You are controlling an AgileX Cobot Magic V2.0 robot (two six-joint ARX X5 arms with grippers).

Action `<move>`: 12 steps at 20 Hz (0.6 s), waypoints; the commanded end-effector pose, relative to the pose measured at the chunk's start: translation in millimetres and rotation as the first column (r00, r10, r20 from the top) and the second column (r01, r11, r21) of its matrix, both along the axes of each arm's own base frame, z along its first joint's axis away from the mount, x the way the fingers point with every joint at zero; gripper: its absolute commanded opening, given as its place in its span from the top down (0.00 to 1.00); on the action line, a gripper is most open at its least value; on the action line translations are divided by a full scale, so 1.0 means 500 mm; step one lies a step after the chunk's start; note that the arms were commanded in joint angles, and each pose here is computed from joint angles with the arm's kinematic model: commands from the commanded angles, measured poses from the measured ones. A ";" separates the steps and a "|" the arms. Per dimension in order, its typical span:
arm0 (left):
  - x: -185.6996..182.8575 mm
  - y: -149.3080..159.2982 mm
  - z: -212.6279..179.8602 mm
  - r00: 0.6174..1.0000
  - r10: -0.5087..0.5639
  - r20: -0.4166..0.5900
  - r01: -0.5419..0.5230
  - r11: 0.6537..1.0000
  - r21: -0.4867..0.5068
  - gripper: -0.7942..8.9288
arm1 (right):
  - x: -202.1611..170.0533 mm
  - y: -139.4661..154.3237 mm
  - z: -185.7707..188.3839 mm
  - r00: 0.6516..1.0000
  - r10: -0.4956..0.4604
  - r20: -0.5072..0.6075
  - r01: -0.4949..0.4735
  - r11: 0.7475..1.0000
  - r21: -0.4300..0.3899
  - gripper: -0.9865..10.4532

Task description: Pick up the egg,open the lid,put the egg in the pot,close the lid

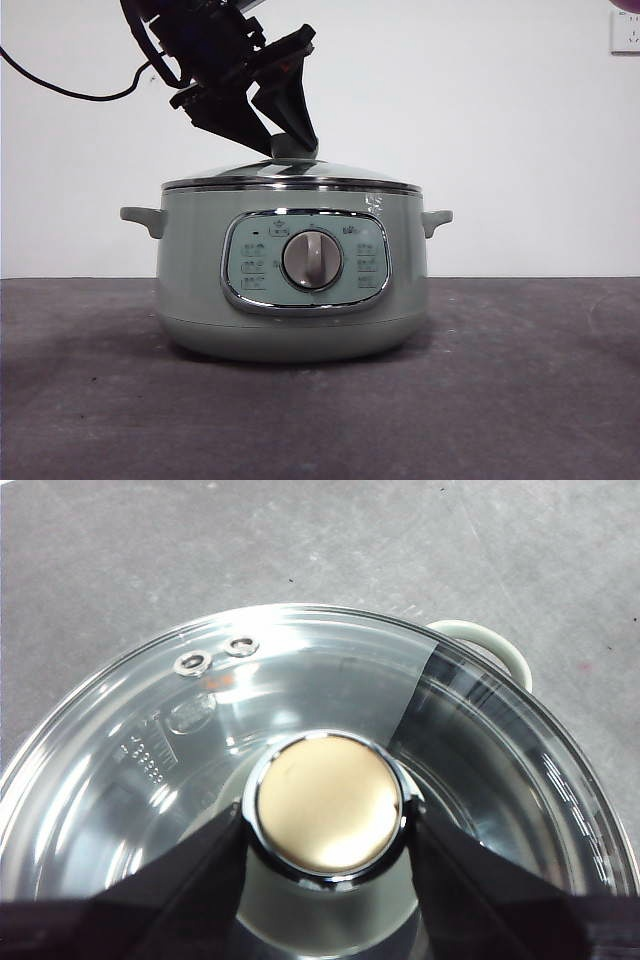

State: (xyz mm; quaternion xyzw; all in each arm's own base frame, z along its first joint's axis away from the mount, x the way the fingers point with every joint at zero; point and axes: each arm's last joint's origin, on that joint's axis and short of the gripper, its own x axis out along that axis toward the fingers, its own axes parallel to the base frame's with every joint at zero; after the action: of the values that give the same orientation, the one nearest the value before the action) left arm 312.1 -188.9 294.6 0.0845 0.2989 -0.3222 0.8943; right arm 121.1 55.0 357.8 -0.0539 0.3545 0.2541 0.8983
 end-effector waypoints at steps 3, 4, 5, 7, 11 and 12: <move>0.001 0.001 0.020 1.000 0.009 0.025 -0.009 1.000 -0.021 0.93 | 0.000 0.001 0.001 1.000 0.000 0.004 0.000 1.000 0.008 0.93; -0.002 0.004 0.031 0.999 0.009 0.041 -0.008 1.000 -0.030 0.93 | 0.000 0.001 0.001 1.000 0.000 0.004 0.000 1.000 0.008 0.93; -0.006 0.006 0.044 0.998 0.010 0.056 -0.007 0.999 -0.038 0.93 | 0.000 0.001 0.001 1.000 0.000 0.005 0.000 1.000 0.008 0.93; -0.019 0.013 0.070 0.996 0.012 0.090 -0.006 0.998 -0.058 0.93 | 0.000 0.001 0.001 1.000 0.000 0.005 0.000 1.000 0.008 0.93; -0.059 0.049 0.133 0.986 0.036 0.162 -0.020 0.995 -0.099 0.93 | 0.006 0.003 0.003 1.000 0.000 0.020 0.000 1.000 0.014 0.93; -0.078 0.060 0.155 0.982 0.040 0.184 -0.020 0.994 -0.111 0.93 | 0.010 0.005 0.005 0.999 -0.001 0.032 0.000 1.000 0.020 0.93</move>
State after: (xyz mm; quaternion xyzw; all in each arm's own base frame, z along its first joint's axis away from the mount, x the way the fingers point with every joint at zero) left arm 275.9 -161.4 354.4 0.0710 0.2363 -0.3147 0.9166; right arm 124.9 56.5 359.4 -0.0524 0.3422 0.2552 0.9028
